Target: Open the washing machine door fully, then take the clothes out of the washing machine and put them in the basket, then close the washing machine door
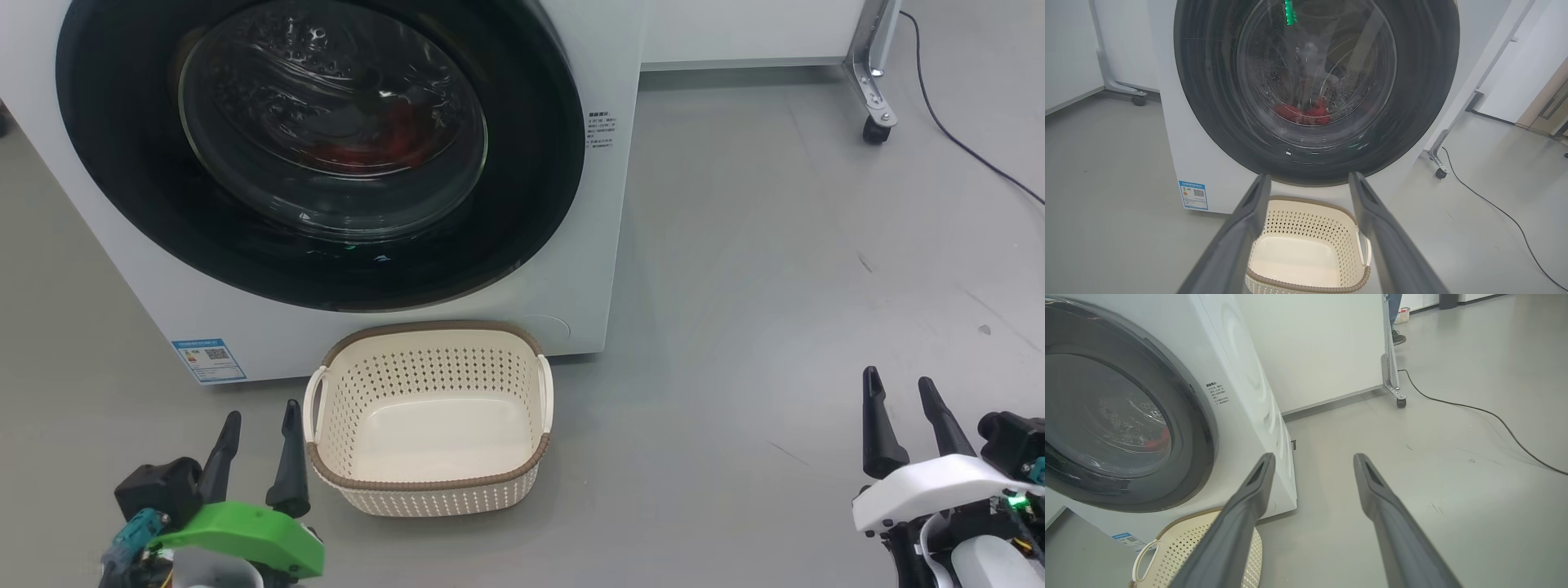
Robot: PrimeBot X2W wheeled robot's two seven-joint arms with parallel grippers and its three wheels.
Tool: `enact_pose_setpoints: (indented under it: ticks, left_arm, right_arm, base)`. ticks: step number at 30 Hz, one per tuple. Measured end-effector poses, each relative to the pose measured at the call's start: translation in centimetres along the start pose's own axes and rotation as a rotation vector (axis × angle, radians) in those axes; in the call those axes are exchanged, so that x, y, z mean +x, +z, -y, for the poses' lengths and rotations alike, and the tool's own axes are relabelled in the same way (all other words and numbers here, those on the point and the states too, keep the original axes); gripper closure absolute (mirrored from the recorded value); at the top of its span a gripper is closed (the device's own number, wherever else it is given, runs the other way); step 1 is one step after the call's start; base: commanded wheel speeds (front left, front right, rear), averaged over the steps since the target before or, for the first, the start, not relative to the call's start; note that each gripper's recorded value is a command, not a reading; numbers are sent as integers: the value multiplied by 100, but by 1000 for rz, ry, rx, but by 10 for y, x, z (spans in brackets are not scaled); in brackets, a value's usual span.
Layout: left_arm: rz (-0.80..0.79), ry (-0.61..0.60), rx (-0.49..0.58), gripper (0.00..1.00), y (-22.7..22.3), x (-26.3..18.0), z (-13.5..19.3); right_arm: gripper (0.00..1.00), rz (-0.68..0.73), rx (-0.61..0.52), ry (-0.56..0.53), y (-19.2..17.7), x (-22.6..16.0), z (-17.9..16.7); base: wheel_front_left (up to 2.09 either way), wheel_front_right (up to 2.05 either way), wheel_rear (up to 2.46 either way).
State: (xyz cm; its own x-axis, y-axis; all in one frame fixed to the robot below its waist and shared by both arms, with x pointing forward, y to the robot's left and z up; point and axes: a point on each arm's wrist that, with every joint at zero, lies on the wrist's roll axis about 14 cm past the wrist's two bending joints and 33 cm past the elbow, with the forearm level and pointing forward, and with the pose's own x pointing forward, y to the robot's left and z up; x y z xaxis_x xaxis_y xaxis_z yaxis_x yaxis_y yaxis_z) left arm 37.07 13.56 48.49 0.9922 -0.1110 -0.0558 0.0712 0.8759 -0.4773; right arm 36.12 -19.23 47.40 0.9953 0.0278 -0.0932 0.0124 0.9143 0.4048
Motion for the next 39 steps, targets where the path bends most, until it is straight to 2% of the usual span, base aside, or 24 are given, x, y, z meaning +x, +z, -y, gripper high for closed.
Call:
enact_pose_setpoints:
  ticks: [21, 39]
  left_arm:
    - [32, -32, 259, 0, -5, -3, 8]
    - [16, -7, 261, 0, -10, -5, 1]
  right_arm:
    - [0, 55, -291, 101, 3, -2, -24]
    - [0, 64, -292, 88, 5, -1, -22]
  base:
    - [0, 0, 0]
    - [0, 0, 0]
